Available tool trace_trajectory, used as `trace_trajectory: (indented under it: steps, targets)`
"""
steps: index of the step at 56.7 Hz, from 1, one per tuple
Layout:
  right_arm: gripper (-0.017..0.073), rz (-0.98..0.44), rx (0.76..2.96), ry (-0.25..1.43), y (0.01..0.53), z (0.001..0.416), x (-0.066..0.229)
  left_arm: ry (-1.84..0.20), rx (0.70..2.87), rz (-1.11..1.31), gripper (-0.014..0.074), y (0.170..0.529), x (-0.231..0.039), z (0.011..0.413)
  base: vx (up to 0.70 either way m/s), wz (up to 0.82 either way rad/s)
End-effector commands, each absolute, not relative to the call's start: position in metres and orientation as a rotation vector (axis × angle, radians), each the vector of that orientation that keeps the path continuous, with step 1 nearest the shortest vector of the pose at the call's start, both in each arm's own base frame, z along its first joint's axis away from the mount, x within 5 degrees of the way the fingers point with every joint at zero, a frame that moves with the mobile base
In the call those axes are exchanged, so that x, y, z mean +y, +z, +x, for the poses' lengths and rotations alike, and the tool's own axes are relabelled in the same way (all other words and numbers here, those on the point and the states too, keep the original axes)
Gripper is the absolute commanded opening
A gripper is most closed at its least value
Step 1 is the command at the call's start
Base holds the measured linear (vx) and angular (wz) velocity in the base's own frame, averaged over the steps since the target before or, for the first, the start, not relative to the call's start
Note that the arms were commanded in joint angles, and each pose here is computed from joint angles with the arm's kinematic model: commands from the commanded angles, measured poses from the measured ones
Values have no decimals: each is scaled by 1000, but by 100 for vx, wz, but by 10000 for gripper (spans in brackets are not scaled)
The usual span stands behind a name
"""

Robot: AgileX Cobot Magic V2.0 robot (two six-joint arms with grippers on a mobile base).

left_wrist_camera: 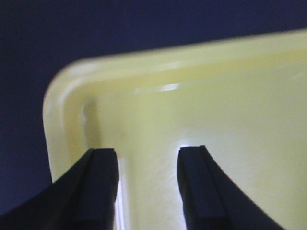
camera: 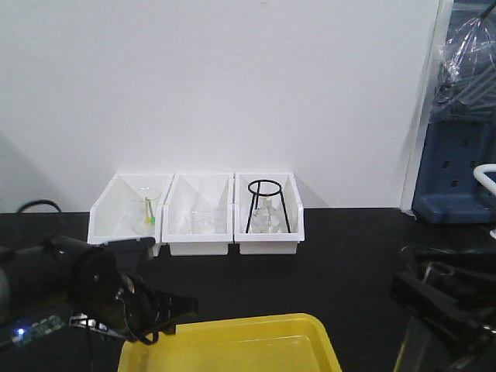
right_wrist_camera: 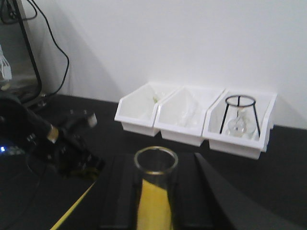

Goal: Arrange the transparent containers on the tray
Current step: 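Lower the left gripper's test tube into the yellow tray and release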

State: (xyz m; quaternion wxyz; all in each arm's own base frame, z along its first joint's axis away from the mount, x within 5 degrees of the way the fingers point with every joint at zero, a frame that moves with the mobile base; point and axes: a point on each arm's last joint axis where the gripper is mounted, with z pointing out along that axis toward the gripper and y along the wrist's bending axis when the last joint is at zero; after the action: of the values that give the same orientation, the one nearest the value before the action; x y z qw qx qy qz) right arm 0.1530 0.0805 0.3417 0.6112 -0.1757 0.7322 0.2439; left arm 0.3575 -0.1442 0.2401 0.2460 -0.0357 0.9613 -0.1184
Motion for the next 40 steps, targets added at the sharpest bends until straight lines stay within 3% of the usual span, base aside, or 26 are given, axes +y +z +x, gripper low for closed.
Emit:
trace_trajectory:
  steps: [1, 18, 40]
  targets:
    - [-11, -437, 1734, 598, 344, 170, 90, -419, 2345, -37, 417, 318, -138, 342, 0, 0]
    - [-11, -445, 1931, 797, 332, 244, 130, -472, 1969, 75, 417, 427, -110, 270, 0, 0]
    - [-11, -399, 2199, 815, 251, 324, 159, -487, 1897, 81, 417, 461, -90, 222, 0, 0]
